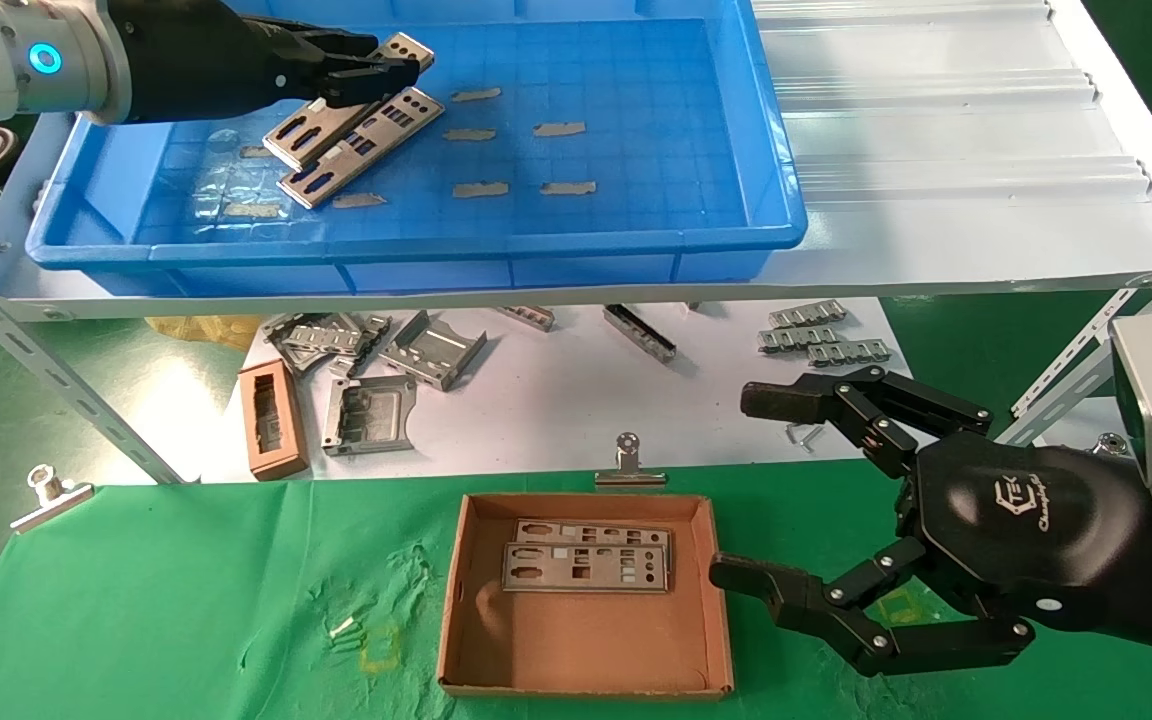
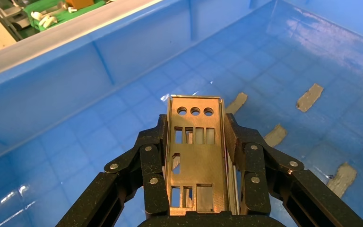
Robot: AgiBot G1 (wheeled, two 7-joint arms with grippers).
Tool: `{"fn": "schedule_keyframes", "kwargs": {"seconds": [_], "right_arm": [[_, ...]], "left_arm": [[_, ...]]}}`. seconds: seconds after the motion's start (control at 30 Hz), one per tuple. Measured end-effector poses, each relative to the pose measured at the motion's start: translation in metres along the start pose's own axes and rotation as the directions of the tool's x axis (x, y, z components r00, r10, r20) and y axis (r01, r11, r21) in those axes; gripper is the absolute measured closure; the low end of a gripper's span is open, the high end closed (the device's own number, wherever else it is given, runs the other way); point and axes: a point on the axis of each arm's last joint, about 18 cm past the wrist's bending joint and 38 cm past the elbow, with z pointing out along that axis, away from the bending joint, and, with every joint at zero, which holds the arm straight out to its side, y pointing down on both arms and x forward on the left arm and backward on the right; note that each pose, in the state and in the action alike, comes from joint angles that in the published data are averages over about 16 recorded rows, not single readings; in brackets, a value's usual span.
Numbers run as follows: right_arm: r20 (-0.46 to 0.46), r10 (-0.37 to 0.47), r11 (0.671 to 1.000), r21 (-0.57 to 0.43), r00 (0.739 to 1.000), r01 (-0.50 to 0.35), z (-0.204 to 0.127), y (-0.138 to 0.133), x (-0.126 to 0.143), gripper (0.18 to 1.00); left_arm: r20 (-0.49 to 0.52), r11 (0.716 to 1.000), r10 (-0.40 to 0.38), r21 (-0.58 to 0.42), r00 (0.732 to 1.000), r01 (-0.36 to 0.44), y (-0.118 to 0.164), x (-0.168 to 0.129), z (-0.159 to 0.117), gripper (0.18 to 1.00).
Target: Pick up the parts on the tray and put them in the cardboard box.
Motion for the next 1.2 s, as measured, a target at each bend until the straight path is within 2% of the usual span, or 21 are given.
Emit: {"fn": "schedule_keyframes", "kwargs": {"seconds": [0.53, 1.2], "right_arm": [[0.000, 0.000, 1.000, 0.000, 1.000, 0.000, 0.000, 0.000, 0.000, 0.179], [0.000, 0.000, 1.000, 0.000, 1.000, 0.000, 0.000, 0.000, 0.000, 0.179]], "left_arm": [[-0.044, 0.999, -0.019, -0.040, 0.999, 0.018, 0.013, 0.008, 0.000, 0.727], [0.006, 0.999, -0.031, -0.042, 0.999, 0.031, 0.019, 0.004, 0.008, 0.664]]}}
